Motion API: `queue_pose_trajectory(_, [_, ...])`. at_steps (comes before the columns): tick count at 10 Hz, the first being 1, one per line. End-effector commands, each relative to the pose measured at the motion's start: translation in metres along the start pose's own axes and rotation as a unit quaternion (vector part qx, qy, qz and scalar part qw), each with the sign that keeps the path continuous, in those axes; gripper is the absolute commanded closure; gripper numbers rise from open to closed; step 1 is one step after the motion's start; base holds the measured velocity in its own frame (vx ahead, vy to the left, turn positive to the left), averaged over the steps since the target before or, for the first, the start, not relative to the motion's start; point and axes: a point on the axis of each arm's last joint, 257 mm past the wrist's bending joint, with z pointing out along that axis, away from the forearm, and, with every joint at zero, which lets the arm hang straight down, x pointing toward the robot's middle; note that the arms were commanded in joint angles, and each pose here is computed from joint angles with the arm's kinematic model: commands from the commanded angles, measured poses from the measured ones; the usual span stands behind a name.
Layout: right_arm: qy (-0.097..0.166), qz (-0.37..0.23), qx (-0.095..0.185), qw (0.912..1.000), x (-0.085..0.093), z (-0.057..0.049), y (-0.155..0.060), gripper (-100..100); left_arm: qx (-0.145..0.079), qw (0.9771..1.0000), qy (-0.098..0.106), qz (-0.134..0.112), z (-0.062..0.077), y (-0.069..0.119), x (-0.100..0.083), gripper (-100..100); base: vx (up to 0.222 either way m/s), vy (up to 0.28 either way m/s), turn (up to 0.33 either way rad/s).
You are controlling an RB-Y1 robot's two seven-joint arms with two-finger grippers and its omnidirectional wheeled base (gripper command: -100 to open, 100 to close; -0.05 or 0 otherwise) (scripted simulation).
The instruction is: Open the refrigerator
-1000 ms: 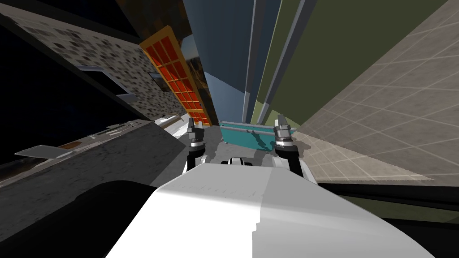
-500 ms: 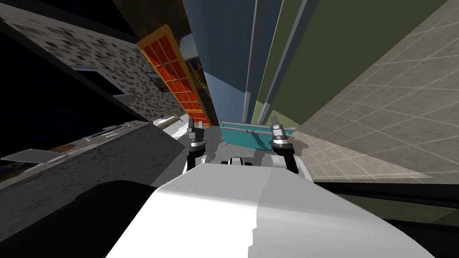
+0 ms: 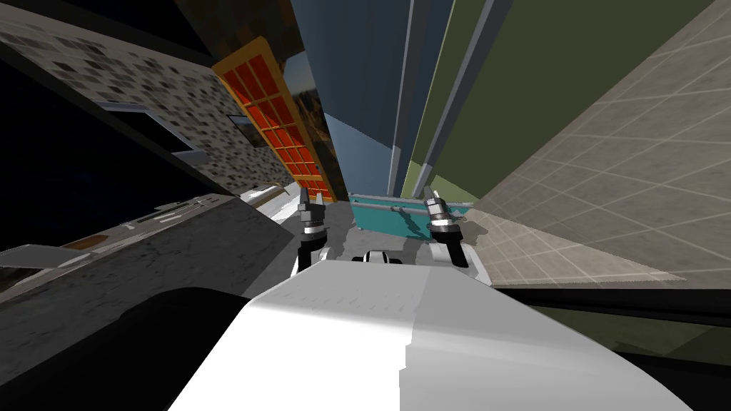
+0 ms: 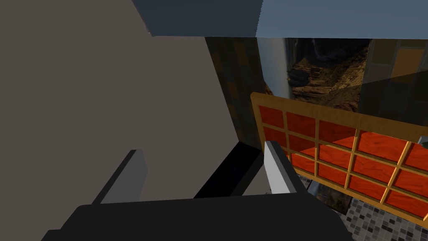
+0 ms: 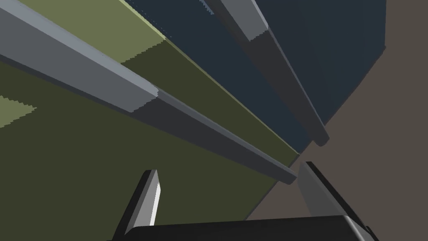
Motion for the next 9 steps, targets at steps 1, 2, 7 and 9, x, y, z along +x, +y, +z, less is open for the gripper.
queue_pose_trajectory(1, [0.010,-0.040,0.005,0.9992,0.009,0.006,-0.008,-100,0.000,1.0000,0.000,0.000,0.000,0.000,0.000,0,0.013,0.030,-0.021])
queue_pose_trajectory(2, [0.019,-0.066,0.010,0.9976,0.018,0.010,-0.015,-100,0.000,1.0000,0.000,0.000,0.000,0.000,0.000,0,0.017,0.033,-0.043])
queue_pose_trajectory(7, [0.038,-0.140,0.018,0.9892,0.034,0.019,-0.030,-100,0.000,1.0000,0.000,0.000,0.000,0.000,0.000,0,0.014,0.035,-0.030])
queue_pose_trajectory(9, [0.049,-0.175,0.022,0.9832,0.043,0.024,-0.038,-100,0.000,1.0000,0.000,0.000,0.000,0.000,0.000,0,0.017,0.036,-0.034])
